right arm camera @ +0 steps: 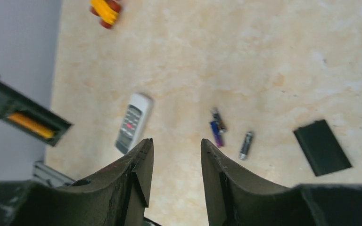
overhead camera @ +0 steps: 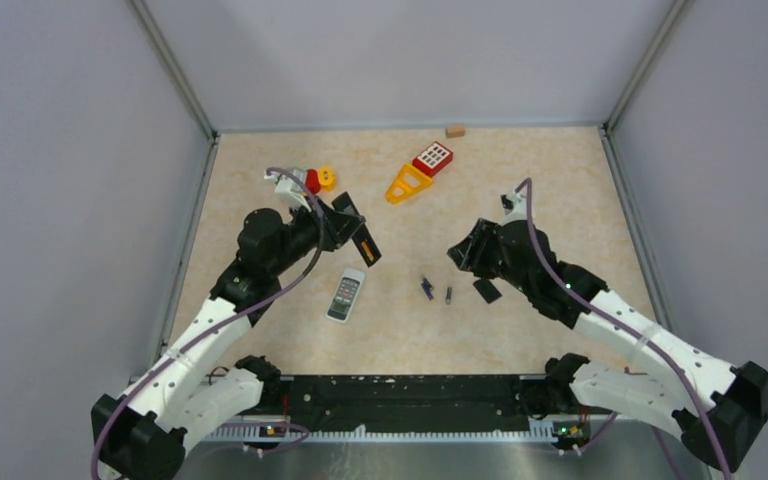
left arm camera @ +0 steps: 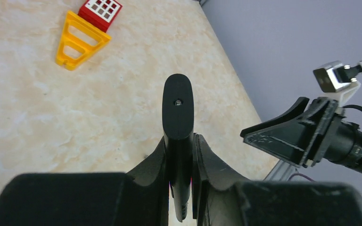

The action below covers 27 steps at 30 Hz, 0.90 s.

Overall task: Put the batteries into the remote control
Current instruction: Adjust the battery at the center of the board.

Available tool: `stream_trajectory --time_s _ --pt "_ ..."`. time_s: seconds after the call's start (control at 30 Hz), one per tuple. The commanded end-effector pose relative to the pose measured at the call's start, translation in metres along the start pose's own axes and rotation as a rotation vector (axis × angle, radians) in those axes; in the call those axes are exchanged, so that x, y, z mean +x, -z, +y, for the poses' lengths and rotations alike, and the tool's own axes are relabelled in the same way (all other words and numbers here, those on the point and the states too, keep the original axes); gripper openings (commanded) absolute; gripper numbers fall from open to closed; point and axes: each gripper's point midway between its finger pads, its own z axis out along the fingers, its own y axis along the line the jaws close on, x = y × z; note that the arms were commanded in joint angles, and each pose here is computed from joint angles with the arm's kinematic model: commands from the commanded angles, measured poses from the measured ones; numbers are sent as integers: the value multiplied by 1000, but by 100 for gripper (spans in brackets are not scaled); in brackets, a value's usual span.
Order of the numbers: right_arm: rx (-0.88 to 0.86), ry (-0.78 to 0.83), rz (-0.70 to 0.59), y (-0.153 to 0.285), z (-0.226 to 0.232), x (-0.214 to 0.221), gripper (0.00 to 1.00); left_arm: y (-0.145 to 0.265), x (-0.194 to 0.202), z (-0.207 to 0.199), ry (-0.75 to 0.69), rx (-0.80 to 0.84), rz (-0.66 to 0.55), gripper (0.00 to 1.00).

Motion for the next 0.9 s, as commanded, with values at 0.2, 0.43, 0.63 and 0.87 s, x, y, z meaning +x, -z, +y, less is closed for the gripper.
stream_trajectory --time_s 0.2,0.43,0.63,0.87 --pt "239 187 239 -43 -58 57 40 18 -19 -6 -102 35 -142 0" --pt "148 223 320 -73 -51 86 42 22 -21 -22 -116 123 -157 0" --pt "155 375 376 -103 -35 102 35 22 -23 -28 -109 142 -156 0" --pt "237 429 380 -123 -45 113 29 28 -29 -25 -108 110 -186 0"
